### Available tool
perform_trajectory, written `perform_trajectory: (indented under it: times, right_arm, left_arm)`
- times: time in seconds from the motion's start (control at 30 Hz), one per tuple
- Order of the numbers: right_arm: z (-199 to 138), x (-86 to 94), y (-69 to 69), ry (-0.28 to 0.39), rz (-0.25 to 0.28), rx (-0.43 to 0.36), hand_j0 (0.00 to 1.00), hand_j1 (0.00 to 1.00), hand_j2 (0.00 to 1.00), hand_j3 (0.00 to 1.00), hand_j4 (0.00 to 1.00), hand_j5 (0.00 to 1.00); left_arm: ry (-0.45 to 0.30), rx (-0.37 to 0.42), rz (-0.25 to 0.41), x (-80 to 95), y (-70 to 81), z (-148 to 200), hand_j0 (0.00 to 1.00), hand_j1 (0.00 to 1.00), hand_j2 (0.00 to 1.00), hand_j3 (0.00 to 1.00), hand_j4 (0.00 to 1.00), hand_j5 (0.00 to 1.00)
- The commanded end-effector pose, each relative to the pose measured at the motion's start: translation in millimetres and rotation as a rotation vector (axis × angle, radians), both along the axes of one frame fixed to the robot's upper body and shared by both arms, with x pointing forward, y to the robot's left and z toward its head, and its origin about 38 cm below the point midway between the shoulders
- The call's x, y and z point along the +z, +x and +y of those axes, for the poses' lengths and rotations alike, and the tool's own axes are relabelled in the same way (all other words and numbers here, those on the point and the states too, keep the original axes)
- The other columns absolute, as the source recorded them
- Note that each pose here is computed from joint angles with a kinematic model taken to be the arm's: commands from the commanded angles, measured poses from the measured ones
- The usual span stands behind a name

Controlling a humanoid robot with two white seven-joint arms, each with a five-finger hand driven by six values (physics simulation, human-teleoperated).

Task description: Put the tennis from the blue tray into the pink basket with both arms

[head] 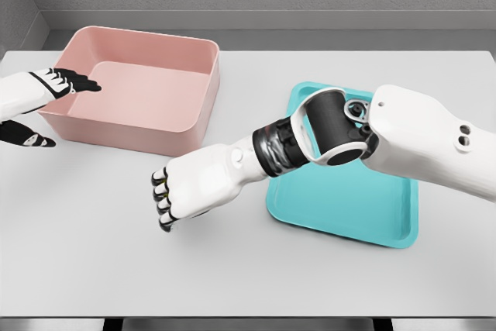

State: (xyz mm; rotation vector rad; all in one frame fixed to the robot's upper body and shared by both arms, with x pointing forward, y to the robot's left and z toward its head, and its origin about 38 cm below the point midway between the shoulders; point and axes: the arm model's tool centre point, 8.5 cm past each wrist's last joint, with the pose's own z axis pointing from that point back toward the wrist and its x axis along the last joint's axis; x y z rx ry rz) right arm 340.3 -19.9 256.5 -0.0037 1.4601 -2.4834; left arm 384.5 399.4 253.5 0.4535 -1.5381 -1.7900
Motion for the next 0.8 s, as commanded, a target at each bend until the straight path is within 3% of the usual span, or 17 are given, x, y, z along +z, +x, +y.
perform_trajectory:
  times: [0.0,0.27,0.33,0.37,0.5,0.6,0.77]
  right_arm:
    - [0.4,0.3,-0.2,0.003,0.004,-0.001,1.0,1.0,1.0,1.0,1.0,1.0]
    - [-3.2,4.0,2.7,0.006,-0.006,-0.007,1.0,1.0,1.0,1.0,1.0,1.0]
    - [-4.3,12.3,4.1,0.012,-0.027,0.006,1.0,1.0,1.0,1.0,1.0,1.0]
    - [-14.4,23.4,11.2,0.027,-0.048,-0.011,1.0,1.0,1.0,1.0,1.0,1.0]
    - [-65.5,65.9,39.1,0.113,-0.074,-0.157,1.0,1.0,1.0,1.0,1.0,1.0]
    - [-117.1,100.0,55.0,0.17,-0.124,-0.288,1.0,1.0,1.0,1.0,1.0,1.0]
    - [-176.7,98.5,61.7,0.159,-0.132,-0.436,1.0,1.0,1.0,1.0,1.0,1.0]
  left_arm:
    - [-0.007,0.003,0.0,0.9,0.1,0.4,1.0,1.0,1.0,1.0,1.0,1.0]
    - [-0.007,0.002,0.001,0.5,0.2,0.0,1.0,1.0,1.0,1.0,1.0,1.0]
    - [-0.007,0.002,0.001,0.5,0.2,0.0,1.0,1.0,1.0,1.0,1.0,1.0]
    - [-0.007,0.002,0.001,0.5,0.2,0.0,1.0,1.0,1.0,1.0,1.0,1.0]
    - [0.006,0.008,-0.002,3.6,-0.6,3.7,1.0,1.0,1.0,1.0,1.0,1.0]
    - [0.03,0.022,-0.009,11.6,-2.5,12.4,1.0,1.0,1.0,1.0,1.0,1.0]
    - [0.123,0.031,0.041,11.7,-19.7,29.0,1.0,1.0,1.0,1.0,1.0,1.0]
